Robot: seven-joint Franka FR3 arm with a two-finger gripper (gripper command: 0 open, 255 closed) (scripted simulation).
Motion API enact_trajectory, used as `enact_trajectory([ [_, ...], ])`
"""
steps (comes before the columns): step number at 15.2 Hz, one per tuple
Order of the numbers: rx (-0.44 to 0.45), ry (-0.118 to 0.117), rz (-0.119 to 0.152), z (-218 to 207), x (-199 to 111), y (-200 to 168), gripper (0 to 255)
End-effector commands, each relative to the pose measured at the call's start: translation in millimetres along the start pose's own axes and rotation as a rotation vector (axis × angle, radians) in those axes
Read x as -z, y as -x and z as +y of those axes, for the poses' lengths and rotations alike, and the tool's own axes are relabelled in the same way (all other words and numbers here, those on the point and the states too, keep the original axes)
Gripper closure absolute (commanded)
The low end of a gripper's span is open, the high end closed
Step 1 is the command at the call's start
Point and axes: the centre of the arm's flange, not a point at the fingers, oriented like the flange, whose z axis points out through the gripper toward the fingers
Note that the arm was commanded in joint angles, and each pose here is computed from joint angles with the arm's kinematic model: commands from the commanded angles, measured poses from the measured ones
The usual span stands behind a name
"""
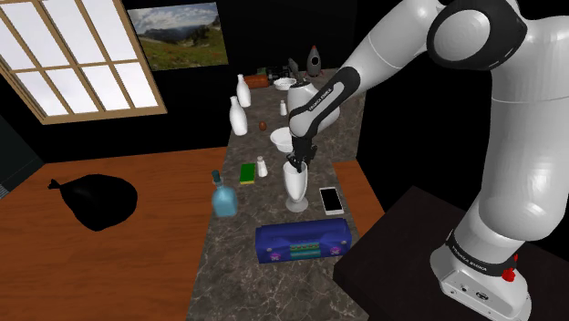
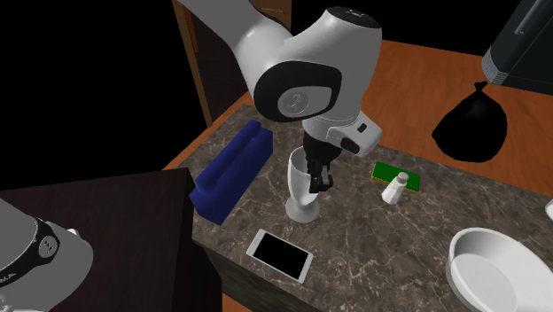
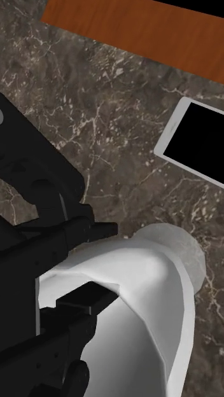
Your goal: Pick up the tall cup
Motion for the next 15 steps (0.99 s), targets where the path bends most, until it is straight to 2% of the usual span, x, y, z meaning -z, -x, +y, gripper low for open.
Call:
enact_trajectory([
  [1,0.000,0.000,0.000,-0.2,-0.5,0.0,255],
  [8,0.000,0.000,0.000,0.3,-0.4,-0.1,255],
  [15,0.000,0.000,0.000,-0.2,36.6,1.0,255],
])
